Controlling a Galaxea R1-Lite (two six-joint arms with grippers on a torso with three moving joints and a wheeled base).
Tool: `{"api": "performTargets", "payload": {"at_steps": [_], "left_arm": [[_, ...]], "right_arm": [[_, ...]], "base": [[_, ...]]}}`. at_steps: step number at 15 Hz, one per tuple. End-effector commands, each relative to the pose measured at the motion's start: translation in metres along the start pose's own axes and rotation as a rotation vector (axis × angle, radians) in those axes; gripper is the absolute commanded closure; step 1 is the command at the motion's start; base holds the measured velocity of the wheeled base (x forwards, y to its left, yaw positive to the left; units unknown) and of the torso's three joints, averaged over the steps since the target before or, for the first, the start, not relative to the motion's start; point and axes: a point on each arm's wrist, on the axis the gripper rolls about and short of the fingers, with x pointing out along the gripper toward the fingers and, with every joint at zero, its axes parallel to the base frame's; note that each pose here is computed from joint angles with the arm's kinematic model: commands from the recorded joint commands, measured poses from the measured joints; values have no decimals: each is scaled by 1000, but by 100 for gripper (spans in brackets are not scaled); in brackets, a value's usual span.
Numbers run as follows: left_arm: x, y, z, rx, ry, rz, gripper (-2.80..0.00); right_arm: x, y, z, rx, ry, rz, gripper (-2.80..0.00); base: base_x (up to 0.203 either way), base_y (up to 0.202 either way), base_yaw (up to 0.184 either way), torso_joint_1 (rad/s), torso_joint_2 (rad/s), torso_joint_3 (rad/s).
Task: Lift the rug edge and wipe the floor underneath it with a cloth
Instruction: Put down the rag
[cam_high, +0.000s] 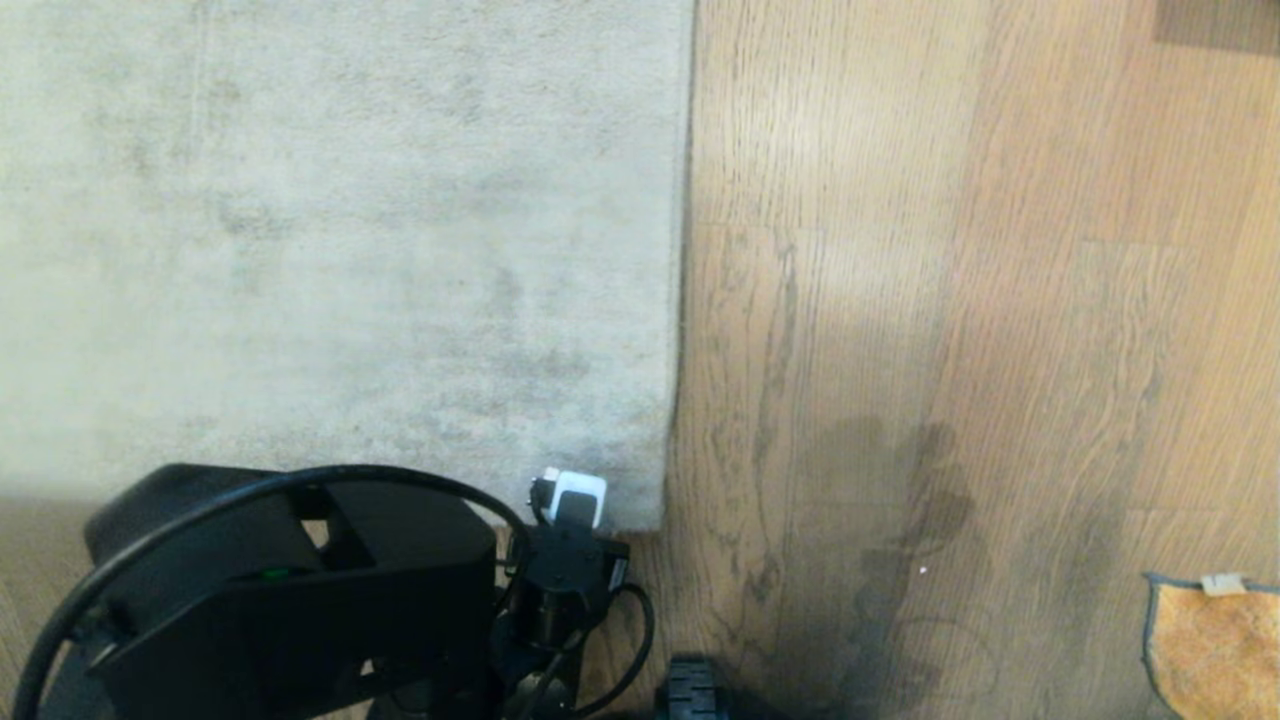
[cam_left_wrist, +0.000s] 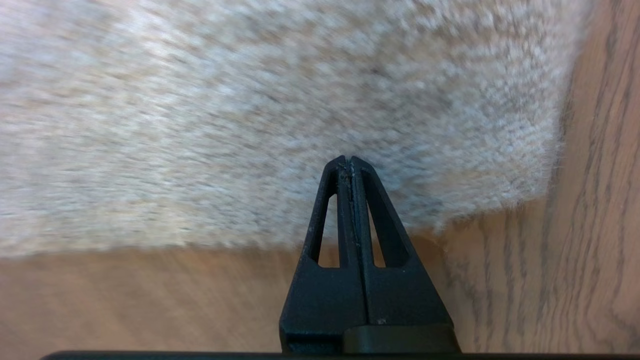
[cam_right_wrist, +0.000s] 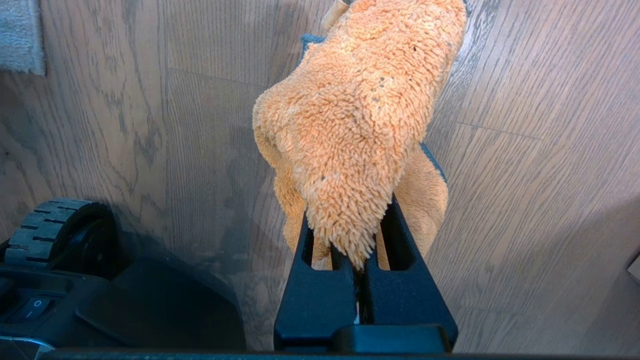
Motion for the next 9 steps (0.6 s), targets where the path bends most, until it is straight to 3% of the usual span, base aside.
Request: {"api": "performTargets", "payload": {"at_steps": [1,9], "left_arm": [[-10,9,18,-45,-56,5,0],[-67,63,47,-57,-76,18,0]], "right_arm": [[0,0,0,-1,1,2,0],[0,0,0,-1,1,1,0]], "base": [[0,0,0,0,0,0],[0,0,0,0,0,0]]}}
